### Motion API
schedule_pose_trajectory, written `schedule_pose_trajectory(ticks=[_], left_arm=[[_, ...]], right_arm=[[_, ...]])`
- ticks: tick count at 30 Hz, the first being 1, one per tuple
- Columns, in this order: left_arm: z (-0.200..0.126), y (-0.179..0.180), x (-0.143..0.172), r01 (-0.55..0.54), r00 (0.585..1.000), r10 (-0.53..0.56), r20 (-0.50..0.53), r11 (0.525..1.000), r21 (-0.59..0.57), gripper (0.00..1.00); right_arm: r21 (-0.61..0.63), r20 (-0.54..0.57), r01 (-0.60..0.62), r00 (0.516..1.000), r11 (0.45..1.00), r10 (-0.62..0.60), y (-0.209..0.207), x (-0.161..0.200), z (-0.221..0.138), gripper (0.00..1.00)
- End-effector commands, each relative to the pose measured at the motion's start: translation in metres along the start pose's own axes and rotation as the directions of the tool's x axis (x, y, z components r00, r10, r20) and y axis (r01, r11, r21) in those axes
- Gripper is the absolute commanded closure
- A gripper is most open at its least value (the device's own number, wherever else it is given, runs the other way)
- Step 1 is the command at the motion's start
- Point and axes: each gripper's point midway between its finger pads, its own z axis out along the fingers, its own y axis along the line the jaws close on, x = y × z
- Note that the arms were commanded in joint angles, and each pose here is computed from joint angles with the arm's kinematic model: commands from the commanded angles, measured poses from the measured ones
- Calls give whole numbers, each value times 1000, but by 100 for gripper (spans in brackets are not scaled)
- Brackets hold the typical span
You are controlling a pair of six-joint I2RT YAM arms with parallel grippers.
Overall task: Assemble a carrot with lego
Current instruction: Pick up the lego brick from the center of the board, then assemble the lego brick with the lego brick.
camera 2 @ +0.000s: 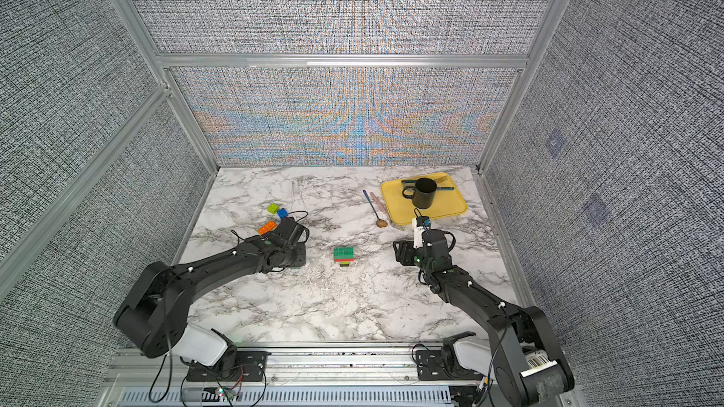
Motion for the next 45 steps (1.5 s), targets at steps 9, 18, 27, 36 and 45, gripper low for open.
schedule_pose_trajectory(ticks=[9,18,27,36,45], left_arm=[[-95,-95,-15,-642,760,609,227,650,407,74],[-87,-110,-10,-878,403,879,255,293,377,74],[-53,-144,-18,-885,327,895,303,178,431,74],[-29,-152,-10,-878,265,933,242,131,460,74],[-20,-155,-6,-871,247,940,235,109,479,74]], right_arm=[[-93,24,66,998,993,-64,22,-19,-1,35],[-446,-63,14,997,895,-47,73,3,-20,35],[-290,-127,-72,991,954,37,31,17,-22,35],[-237,-103,-68,994,969,45,20,14,-23,35],[-235,-113,-77,992,969,51,19,17,-19,35]])
